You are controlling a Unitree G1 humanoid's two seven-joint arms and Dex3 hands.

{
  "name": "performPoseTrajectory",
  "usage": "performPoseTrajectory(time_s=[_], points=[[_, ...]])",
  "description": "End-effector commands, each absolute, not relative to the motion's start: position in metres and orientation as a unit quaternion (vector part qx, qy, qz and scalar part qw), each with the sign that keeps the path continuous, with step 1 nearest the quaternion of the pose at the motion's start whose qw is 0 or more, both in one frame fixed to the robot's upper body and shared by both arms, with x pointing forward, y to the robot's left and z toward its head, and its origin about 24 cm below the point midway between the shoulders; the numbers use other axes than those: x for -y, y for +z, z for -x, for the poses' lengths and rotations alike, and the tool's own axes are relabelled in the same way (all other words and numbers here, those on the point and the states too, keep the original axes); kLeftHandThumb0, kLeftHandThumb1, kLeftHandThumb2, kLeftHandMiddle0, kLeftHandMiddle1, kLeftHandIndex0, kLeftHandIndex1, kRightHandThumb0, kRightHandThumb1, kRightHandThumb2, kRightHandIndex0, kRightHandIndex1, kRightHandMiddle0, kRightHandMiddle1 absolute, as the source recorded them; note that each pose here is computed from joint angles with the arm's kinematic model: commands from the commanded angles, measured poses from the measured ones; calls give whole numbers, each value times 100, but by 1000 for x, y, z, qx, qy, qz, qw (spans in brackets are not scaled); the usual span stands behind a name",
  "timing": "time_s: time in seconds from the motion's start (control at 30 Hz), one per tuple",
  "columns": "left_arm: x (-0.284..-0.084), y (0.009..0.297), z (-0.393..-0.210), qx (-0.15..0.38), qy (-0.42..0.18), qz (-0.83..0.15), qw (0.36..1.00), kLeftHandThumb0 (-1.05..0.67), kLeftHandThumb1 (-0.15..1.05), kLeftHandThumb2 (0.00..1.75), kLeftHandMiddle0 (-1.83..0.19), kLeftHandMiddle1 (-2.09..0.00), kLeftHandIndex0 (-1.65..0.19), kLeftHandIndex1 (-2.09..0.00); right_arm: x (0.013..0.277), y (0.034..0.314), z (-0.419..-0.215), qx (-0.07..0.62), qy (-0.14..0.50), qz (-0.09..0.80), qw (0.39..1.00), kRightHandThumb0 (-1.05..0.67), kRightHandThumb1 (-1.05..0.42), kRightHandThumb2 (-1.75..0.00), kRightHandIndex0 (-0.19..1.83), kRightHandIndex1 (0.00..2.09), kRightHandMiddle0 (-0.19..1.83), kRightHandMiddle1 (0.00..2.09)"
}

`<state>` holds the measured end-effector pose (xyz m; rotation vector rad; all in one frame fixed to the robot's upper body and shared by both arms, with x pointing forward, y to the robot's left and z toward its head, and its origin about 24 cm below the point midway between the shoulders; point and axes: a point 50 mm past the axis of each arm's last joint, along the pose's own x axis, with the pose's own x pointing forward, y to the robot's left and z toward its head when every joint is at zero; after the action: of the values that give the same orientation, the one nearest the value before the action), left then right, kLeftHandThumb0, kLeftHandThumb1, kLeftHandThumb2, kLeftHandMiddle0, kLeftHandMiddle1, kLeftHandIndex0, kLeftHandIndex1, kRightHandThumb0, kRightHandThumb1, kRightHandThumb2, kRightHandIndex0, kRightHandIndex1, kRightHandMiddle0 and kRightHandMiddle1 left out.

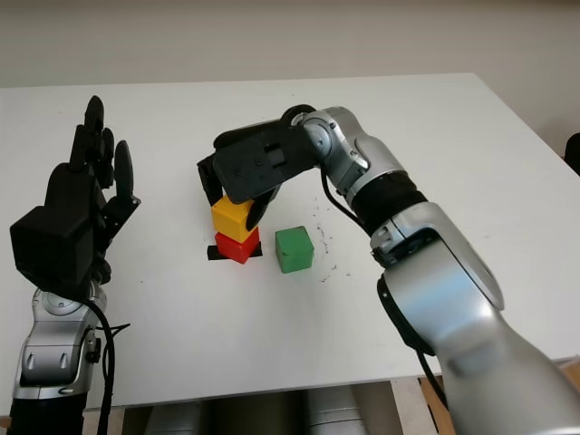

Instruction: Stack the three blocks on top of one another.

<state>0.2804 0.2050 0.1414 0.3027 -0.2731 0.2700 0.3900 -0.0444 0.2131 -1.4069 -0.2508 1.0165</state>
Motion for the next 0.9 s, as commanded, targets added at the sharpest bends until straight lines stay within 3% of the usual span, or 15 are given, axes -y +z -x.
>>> performPoseTrajectory(time_s=[0.0, 0.2, 0.33, 0.37, 0.47, 0.5, 0.57, 0.63, 0.87], points=[[-204, 143, -278, 140, 131, -152, 970, -75, 105, 70, -3, -6, -1, -6, 44, 213, -390, 113, 441, 620, 639, -31, -92, -5, 26, 159, 19, 146], [-203, 142, -278, 142, 129, -151, 970, -74, 105, 70, -3, -6, -2, -6, 44, 217, -390, 114, 435, 621, 642, -36, -90, -5, 22, 189, 11, 132], [-203, 142, -278, 142, 129, -152, 970, -74, 105, 70, -3, -6, -2, -6, 45, 218, -390, 114, 443, 628, 629, -42, -88, -5, 16, 191, 6, 121], [-203, 142, -279, 142, 128, -152, 970, -74, 105, 70, -3, -6, -1, -6, 45, 218, -389, 112, 446, 631, 625, -47, -86, -5, 3, 174, 2, 110], [-203, 142, -279, 142, 129, -151, 970, -74, 105, 70, -3, -5, -1, -5, 45, 219, -389, 101, 455, 636, 615, -54, -85, -5, -9, 148, 0, 89], [-203, 142, -279, 142, 129, -151, 970, -74, 105, 70, -3, -6, -1, -5, 46, 219, -389, 98, 459, 635, 613, -55, -84, -5, -8, 129, 3, 77], [-203, 142, -279, 142, 129, -151, 970, -74, 105, 70, -3, -5, -1, -5, 46, 219, -389, 95, 464, 633, 613, -58, -82, -5, 0, 69, 10, 45], [-203, 141, -279, 141, 128, -150, 970, -74, 105, 70, -3, -5, -1, -5, 46, 219, -389, 95, 467, 631, 612, -60, -82, -5, 7, 40, 14, 30], [-203, 141, -278, 142, 127, -153, 970, -74, 105, 70, -3, -5, -1, -5, 47, 223, -390, 89, 469, 631, 611, -73, -82, -6, -8, 14, 3, 15]])
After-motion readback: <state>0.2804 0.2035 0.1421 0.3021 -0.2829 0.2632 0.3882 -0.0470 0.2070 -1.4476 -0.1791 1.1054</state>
